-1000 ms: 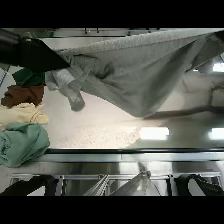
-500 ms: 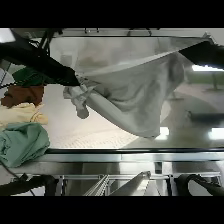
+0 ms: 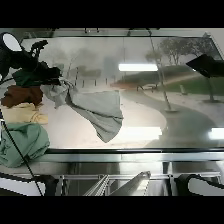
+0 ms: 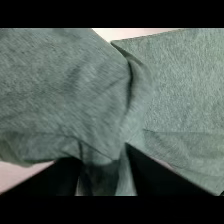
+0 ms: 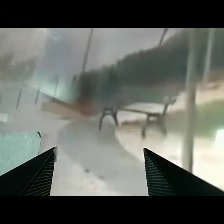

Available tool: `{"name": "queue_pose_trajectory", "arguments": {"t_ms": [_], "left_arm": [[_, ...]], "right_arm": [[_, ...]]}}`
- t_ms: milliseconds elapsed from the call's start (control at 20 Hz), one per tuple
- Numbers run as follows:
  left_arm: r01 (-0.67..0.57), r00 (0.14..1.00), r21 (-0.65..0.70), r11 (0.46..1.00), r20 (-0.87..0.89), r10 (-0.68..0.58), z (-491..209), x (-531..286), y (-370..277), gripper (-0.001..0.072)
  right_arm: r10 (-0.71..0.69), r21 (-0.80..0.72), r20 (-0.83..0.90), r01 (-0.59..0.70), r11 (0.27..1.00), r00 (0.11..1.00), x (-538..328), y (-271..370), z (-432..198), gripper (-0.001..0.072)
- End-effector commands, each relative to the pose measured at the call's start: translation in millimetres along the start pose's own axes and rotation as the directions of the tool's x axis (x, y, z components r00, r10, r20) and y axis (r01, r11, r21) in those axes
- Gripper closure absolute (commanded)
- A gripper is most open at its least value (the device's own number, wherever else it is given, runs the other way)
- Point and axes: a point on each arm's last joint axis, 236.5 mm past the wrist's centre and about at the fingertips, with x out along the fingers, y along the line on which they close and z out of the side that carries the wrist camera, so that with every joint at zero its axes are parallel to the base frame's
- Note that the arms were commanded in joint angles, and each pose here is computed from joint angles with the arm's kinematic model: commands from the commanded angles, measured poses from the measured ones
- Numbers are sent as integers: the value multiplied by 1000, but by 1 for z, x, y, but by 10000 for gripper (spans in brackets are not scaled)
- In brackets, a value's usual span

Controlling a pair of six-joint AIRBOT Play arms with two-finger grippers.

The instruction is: Fold the shirts.

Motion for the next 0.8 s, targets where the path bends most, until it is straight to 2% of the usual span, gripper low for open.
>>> {"name": "queue_pose_trajectory", "arguments": {"t_ms": [0,250,450,600,750], "left_arm": [[79,996,-18,997,-49,-80,-14,24,1,-7],[-89,968,-65,994,-239,71,-62,16,50,-4],[-67,938,-97,993,-346,29,-102,59,45,-3],[27,947,-84,996,-316,-52,-109,97,18,-2],[28,954,-21,999,-297,-33,-115,124,10,-2]], "right_arm": [[5,80,-111,4,997,994,9,-17,-45,106],[133,225,-362,-52,973,923,54,13,-174,106],[197,262,-490,-72,962,849,86,64,-265,108],[219,236,-540,-103,966,812,107,106,-301,115],[272,287,-573,-121,950,773,125,140,-333,115]]}}
